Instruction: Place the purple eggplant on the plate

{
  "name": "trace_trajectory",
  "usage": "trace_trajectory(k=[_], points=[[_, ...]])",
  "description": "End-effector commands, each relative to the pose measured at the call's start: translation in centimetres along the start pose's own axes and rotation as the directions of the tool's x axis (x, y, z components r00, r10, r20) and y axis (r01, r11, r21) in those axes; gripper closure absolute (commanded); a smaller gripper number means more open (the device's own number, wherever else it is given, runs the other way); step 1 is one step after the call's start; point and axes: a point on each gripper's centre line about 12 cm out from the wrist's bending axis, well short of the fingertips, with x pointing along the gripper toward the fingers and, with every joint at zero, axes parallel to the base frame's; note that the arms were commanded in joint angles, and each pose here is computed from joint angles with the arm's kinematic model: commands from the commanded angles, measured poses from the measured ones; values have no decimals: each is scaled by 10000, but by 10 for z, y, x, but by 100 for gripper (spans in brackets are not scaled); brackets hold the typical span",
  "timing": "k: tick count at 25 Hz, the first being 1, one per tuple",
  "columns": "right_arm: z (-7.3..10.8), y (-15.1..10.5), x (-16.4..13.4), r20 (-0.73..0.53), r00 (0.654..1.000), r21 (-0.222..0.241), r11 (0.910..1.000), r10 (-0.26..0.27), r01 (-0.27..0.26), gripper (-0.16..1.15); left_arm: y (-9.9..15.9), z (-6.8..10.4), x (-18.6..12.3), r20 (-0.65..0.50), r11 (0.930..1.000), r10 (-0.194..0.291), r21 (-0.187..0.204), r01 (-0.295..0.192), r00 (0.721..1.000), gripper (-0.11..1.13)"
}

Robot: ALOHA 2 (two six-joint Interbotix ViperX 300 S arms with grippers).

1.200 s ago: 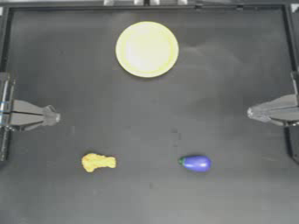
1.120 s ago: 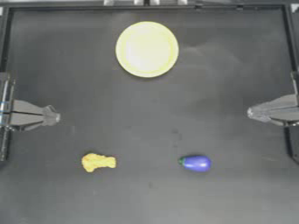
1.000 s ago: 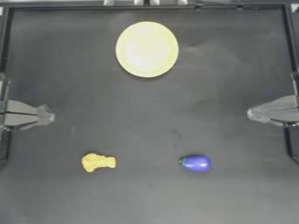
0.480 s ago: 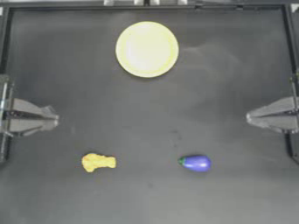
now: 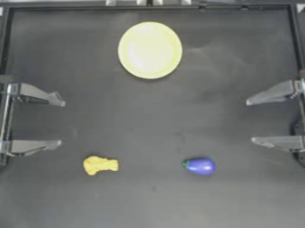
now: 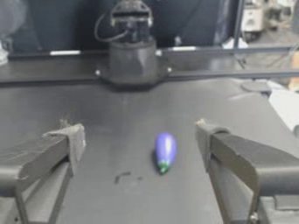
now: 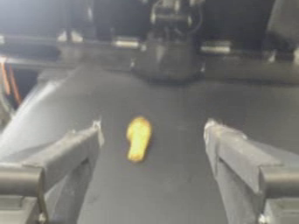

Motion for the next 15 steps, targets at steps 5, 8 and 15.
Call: trace_trajectory(k=[5, 8, 15], points=[[23, 7, 18, -3185, 9466, 1232, 9923, 506, -116, -1, 3, 3, 4, -143, 9998, 155, -76, -156, 9998, -1], [22, 8, 32, -4511, 8906, 1487, 9888, 577, 112, 0, 4, 3, 4, -174, 9997, 193, -136, -195, 9997, -1], [4, 12, 67, -6816, 7316, 993, 9890, -125, 1093, 0, 5, -1, 3, -269, 9994, 265, -226, -271, 9993, -1]])
